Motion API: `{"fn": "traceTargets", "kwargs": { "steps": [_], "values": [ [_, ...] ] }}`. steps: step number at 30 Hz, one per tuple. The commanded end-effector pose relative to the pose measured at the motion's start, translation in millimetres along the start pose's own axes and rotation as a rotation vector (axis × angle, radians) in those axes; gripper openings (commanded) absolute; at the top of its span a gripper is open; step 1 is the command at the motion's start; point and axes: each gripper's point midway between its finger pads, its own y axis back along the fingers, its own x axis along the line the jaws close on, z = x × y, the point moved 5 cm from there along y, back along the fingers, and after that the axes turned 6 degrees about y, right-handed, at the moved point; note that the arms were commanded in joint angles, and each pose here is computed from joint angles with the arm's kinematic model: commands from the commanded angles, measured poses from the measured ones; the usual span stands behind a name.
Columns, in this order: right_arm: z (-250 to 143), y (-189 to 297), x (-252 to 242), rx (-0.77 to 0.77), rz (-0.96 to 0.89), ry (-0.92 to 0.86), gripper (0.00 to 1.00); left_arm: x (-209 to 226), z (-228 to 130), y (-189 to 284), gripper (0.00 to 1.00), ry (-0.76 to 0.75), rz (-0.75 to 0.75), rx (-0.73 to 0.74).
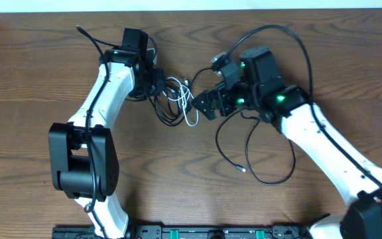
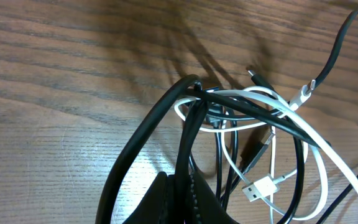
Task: Untangle cables
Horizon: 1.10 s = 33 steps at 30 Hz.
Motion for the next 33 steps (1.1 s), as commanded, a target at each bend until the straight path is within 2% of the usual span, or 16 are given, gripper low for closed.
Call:
{"fn": "traceTargets", "kwargs": {
  "steps": [1, 3, 8, 18, 26, 33],
  "values": [
    [-11, -25, -6, 0.05, -0.003, -0.05, 0.94, -2, -5, -7, 0.08, 0.012, -0.024, 0.036],
    [-17, -37, -10, 0.074, -0.001, -0.095, 0.93, -4, -6, -7, 0.08, 0.013, -0.041, 0.043],
    [-32, -65, -20, 0.121, -0.001, -0.181, 0.82, -4, -6, -7, 0.08, 0.013, -0.043, 0.044],
    [-42, -85, -30, 0.14, -0.002, -0.196, 0.81, -5, -6, -7, 0.08, 0.013, -0.046, 0.045],
    [-38, -85, -30, 0.12, -0.004, -0.249, 0.71, -31, -13, -2, 0.08, 0.01, -0.261, 0.112],
    [-36, -85, -35, 0.106, -0.04, -0.242, 0.62, -43, -20, -3, 0.07, -0.012, -0.296, 0.134]
  ]
}}
